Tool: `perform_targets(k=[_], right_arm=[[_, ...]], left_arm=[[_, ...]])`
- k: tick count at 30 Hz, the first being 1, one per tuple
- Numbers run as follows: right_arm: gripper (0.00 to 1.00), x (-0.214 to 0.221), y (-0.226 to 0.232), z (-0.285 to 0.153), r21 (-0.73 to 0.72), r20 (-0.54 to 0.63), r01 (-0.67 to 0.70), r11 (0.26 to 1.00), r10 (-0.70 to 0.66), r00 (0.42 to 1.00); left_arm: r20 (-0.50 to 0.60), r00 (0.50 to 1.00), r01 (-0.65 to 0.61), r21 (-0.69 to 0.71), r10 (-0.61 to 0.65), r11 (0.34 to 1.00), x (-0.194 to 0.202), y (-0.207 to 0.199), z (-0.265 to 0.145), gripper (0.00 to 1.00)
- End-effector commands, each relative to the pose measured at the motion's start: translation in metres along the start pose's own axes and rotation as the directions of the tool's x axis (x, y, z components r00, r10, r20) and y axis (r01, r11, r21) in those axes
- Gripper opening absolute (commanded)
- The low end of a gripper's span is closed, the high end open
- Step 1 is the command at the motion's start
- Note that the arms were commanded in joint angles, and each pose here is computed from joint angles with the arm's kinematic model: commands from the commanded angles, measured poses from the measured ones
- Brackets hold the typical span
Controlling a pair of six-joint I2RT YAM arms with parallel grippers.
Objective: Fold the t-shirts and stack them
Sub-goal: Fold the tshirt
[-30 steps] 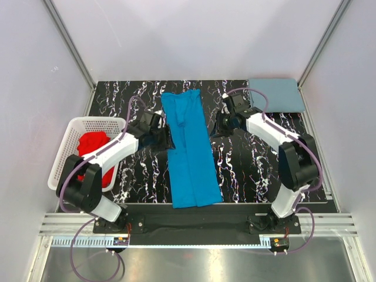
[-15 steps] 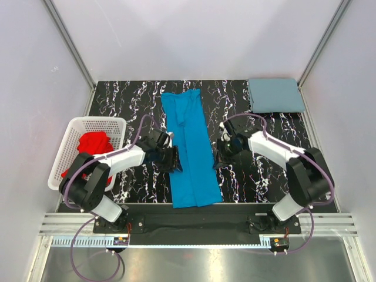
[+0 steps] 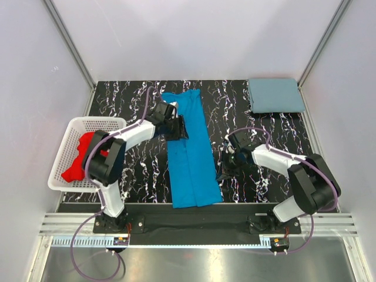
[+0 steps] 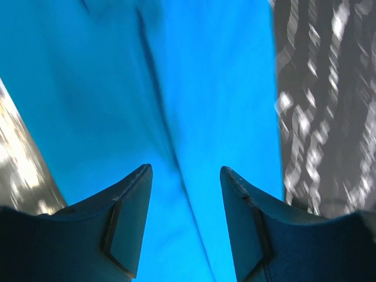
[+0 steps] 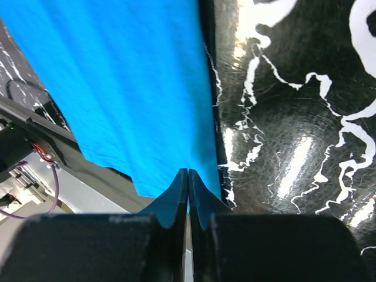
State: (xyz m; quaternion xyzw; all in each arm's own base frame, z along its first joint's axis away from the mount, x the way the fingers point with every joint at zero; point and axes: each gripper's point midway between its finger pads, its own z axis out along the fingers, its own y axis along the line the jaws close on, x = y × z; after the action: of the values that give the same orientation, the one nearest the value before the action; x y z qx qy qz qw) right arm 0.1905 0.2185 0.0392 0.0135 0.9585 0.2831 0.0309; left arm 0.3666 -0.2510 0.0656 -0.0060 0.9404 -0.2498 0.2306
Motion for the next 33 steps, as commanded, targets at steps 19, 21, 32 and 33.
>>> perform_targets(k=[19,21,32,33], right_arm=[[0.04,-0.049,-0.003,0.041,0.059,0.048,0.039,0.997,-0.042,0.998],[0.04,-0.054,0.004,0.032,0.055,0.067,0.047,0.997,-0.050,0.996],[0.05,-0.033,0.040,0.005,-0.057,0.071,0.071,0.996,-0.067,0.995],[0.05,-0.022,0.037,0.011,-0.076,0.037,0.048,0.996,-0.046,0.998]], left_arm=[[0.003,0.998,0.065,-0.105,-0.065,0.992,-0.109,0.071,0.094,0.57],[-0.003,0.996,0.085,-0.074,-0.085,0.994,-0.108,0.061,0.083,0.57],[0.005,0.999,0.042,-0.070,-0.042,0.997,-0.068,0.048,-0.002,0.60],[0.006,0.999,0.033,-0.074,-0.033,0.997,-0.065,0.047,-0.012,0.60]])
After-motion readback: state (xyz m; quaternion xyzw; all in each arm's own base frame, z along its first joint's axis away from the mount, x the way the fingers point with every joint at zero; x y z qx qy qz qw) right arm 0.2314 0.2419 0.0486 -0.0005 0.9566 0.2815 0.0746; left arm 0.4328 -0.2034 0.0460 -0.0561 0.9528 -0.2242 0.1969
